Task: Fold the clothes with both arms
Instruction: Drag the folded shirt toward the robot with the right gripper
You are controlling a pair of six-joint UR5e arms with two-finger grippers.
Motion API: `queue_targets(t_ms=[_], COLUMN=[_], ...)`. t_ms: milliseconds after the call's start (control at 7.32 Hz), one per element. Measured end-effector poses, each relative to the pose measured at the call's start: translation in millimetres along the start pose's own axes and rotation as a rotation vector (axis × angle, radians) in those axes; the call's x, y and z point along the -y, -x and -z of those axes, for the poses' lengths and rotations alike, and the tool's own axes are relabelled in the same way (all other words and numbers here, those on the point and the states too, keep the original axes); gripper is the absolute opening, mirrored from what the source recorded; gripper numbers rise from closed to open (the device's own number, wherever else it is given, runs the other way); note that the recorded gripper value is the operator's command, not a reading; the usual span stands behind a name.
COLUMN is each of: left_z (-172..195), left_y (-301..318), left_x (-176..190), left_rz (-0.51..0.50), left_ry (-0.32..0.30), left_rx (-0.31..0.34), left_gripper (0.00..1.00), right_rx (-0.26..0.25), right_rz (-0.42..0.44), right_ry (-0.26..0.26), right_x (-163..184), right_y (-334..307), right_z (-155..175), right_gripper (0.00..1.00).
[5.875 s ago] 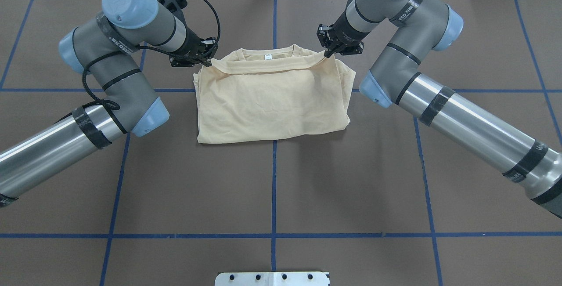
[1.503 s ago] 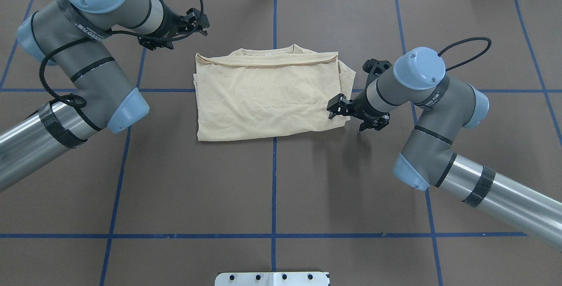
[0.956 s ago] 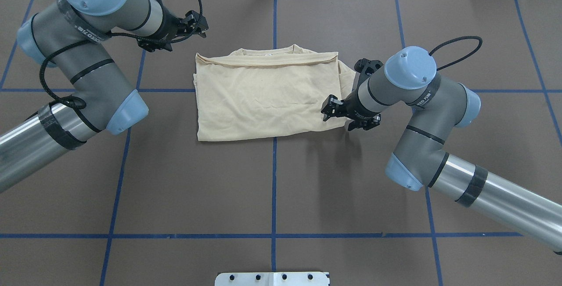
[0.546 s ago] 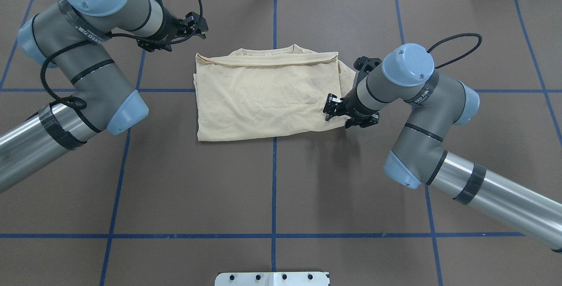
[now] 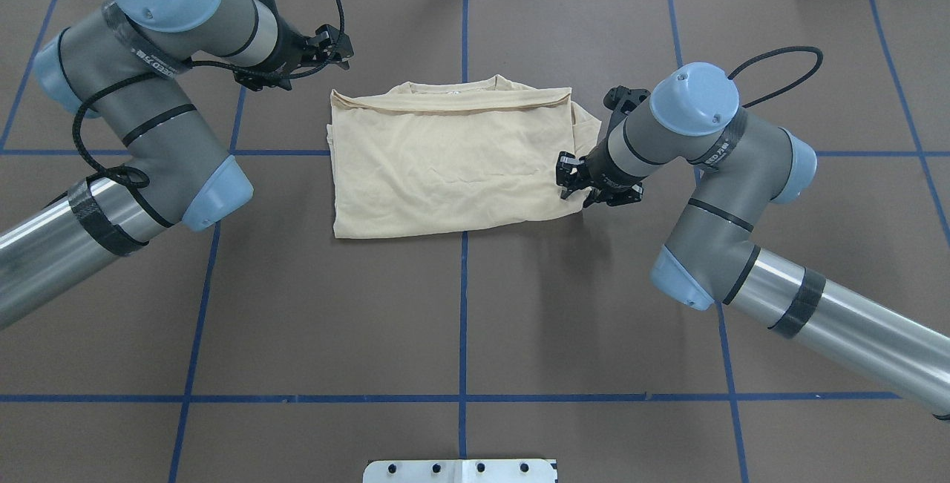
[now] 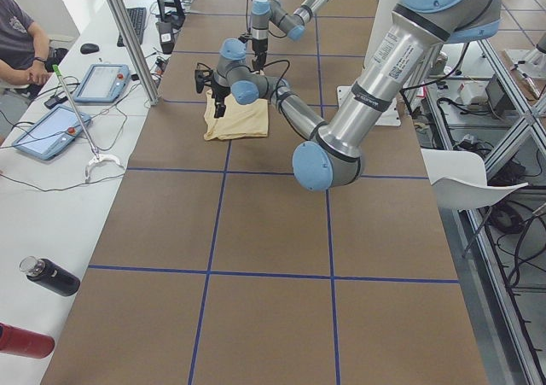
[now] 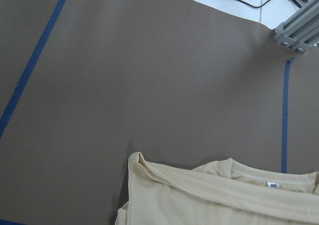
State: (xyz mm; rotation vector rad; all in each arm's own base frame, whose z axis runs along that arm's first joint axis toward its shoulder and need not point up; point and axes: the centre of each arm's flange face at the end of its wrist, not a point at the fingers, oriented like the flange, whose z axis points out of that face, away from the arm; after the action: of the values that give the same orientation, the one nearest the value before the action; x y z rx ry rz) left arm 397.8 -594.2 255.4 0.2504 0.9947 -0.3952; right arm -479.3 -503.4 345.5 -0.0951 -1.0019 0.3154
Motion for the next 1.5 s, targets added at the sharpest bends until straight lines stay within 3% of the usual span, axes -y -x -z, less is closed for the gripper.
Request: queue_targets(t_ms=[410, 820, 1503], left_z=[1, 0, -2], left_y=[-3, -1, 0], left_x=[0, 0, -3], left_rz=[-0.002, -0.001, -0.001], left_ry=[-0.001, 0.001, 0.001], left_rx=[-0.003, 0.0, 0.002], left_gripper=[1.0, 1.0, 1.0], right_rx=[0.002, 0.026, 0.0], right_rz=[-0.006, -0.02, -0.012], right_ry=[0.009, 0.036, 0.082], right_x=[4, 10, -44], right_y=[-3, -22, -99], right_z=[5, 32, 52], right_gripper=[0.0, 0.0, 0.0])
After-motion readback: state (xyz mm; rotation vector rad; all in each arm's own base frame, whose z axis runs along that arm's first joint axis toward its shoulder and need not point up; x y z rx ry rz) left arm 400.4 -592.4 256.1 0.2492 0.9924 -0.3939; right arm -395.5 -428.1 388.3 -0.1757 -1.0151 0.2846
